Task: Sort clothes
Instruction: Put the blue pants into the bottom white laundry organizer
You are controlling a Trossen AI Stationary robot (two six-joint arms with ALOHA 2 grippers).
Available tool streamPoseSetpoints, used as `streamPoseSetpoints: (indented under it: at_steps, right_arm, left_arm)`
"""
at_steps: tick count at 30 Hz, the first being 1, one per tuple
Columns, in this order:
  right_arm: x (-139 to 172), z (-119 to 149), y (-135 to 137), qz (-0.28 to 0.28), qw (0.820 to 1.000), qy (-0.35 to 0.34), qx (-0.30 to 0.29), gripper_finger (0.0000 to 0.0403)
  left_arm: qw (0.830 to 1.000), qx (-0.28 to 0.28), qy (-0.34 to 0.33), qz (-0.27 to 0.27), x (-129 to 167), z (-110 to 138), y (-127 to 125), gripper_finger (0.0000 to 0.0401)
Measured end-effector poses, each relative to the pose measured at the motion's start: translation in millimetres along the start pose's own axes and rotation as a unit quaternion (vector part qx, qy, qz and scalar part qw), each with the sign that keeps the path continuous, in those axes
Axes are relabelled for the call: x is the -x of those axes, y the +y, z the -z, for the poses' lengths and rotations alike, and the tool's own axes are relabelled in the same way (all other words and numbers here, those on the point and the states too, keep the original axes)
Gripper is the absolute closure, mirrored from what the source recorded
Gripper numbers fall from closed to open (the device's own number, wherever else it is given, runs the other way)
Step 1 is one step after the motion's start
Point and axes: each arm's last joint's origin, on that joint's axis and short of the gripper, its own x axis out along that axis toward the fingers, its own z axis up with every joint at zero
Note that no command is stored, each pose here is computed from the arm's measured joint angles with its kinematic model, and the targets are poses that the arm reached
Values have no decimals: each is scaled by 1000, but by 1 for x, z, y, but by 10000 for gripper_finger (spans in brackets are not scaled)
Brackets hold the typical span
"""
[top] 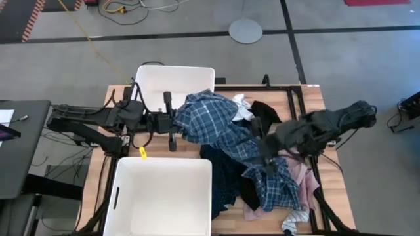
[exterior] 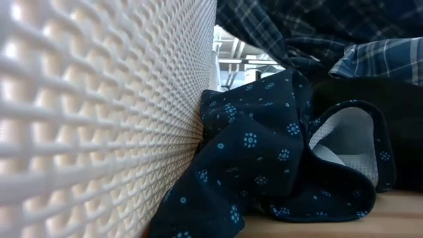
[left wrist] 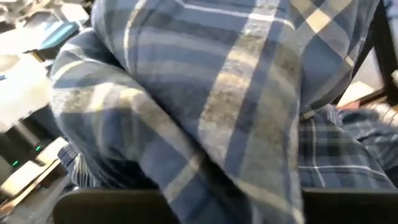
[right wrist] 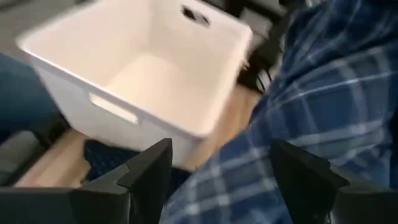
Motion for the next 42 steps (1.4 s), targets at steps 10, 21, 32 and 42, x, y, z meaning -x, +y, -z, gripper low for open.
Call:
streamPoseSetpoints:
  at_steps: [10,21,32,42]
  right_arm:
    - [-19,33,29,75,990,82,-92,117]
    - [-35,67,56,212,966,97,-110,117]
    - [-68,94,49,194,969,65,-140,117]
    - [-80,97,26,244,963,45,-105,117]
  left_arm:
    - [1000,-18,9,-10,12,-6,-4,399]
    - [1000,-18,7,-15,30,-17,-11,399]
    - [1000,-7,-21,7,39,-27,-23,399]
    - [997,9,-66,50,53,-43,-41,399]
